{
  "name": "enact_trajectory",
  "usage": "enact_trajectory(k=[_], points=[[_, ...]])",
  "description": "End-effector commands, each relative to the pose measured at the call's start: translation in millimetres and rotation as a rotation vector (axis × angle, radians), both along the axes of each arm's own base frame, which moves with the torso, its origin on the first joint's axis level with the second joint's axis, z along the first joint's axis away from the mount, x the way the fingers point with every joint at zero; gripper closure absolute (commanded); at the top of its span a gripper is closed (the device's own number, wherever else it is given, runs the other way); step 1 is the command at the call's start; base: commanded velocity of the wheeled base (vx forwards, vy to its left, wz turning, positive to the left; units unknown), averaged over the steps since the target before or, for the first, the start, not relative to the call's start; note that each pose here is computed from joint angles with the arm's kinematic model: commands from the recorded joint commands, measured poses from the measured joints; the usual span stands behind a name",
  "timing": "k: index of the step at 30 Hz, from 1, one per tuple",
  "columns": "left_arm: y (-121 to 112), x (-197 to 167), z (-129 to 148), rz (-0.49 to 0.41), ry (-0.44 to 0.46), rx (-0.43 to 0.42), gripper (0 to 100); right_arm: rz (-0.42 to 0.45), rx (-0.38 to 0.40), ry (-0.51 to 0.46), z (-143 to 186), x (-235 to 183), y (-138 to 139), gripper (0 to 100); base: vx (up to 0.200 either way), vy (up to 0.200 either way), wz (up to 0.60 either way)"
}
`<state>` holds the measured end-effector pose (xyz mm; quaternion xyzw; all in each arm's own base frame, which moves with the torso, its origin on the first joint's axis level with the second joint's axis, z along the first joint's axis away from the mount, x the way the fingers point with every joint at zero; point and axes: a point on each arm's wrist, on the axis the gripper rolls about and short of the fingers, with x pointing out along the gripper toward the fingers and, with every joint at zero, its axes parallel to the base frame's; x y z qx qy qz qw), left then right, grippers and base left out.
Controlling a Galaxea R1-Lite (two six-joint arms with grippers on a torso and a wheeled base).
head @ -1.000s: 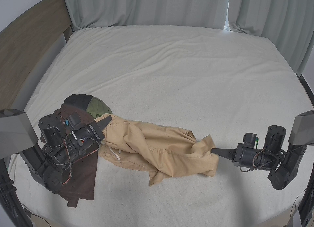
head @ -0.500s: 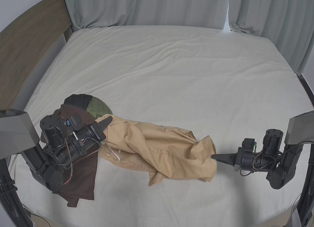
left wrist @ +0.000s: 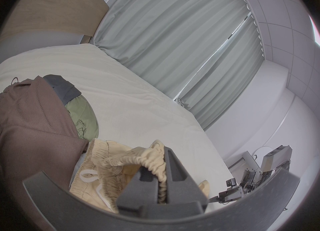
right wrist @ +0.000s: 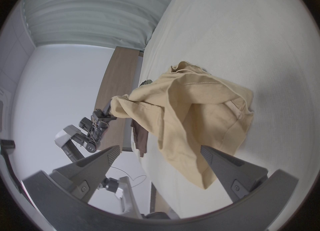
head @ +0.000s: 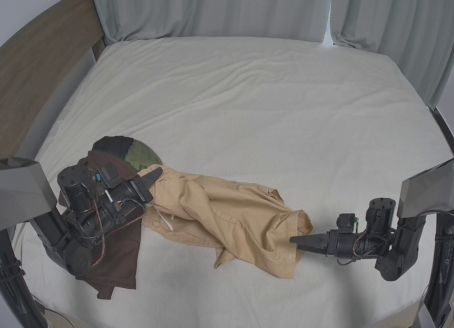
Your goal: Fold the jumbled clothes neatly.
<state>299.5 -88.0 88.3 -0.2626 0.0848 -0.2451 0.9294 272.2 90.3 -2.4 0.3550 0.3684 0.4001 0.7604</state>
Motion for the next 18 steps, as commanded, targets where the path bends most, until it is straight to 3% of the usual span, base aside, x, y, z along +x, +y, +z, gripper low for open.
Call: enact_trajectory(k=[1, 9, 18], points=[[0, 0, 1, -0.001, -0.002, -0.002, 100, -0.006, -0.051, 0.013, -18, -1, 1, 0, 0.000, 0.000, 0.00], [0, -2, 0, -0.001, 0.001, -0.001, 100, 0.026, -0.100, -0.027, -28, -2, 16, 0, 0.000, 0.000, 0.00], [0, -1, -1, -0.002, 0.004, 0.000, 100, 0.083, -0.080, -0.091, -17, -1, 36, 0, 0.000, 0.000, 0.00]])
